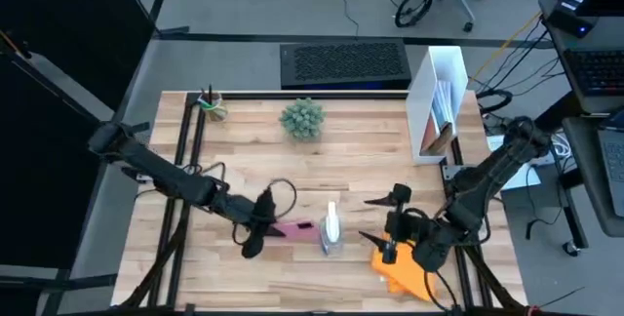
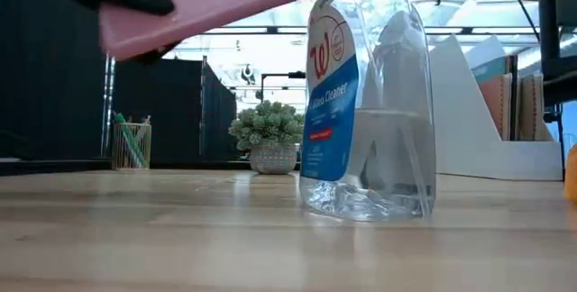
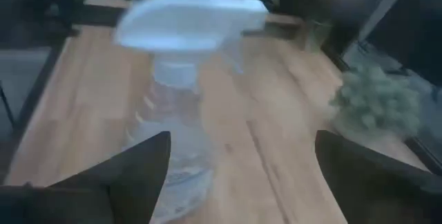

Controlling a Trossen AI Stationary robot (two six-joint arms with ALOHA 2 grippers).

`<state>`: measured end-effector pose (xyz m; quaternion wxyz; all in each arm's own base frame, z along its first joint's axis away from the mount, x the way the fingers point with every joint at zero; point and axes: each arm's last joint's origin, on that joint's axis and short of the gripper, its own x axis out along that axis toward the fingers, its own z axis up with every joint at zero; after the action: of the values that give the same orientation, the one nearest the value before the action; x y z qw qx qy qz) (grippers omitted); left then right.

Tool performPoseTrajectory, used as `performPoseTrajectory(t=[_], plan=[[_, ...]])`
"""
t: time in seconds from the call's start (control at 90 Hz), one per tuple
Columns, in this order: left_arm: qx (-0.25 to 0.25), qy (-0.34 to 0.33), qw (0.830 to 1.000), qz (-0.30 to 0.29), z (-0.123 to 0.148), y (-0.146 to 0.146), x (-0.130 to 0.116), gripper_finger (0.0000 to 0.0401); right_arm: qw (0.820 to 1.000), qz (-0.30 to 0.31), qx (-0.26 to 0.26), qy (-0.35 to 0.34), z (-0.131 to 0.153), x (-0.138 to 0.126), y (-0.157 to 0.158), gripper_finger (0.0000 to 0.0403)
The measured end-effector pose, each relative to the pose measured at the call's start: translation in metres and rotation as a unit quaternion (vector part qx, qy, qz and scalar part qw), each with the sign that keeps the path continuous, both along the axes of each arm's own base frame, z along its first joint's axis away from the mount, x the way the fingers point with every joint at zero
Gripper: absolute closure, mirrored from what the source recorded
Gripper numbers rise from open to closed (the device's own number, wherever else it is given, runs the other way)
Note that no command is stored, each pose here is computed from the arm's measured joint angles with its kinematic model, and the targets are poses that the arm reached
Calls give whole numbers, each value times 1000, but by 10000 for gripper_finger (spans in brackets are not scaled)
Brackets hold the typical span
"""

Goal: Apply microfiber cloth
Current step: Spray the back of the cellphone using the spray bottle

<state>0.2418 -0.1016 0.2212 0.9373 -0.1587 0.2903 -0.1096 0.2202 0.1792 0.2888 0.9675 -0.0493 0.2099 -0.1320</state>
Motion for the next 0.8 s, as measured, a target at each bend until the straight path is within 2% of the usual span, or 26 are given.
performPoseTrajectory(t=[0.122,0.311,0.644,0.8], plan=[[6,-23,999,24,16,20,-6,386,1000,2,1,-8,-5,9,5,64],[28,-19,999,39,22,37,-12,386,999,38,-7,-33,-6,26,13,64],[65,-29,997,36,21,46,-8,386,999,31,2,-33,-6,57,-16,64],[75,-32,996,29,21,47,-8,386,996,72,31,-34,-4,64,-20,64]])
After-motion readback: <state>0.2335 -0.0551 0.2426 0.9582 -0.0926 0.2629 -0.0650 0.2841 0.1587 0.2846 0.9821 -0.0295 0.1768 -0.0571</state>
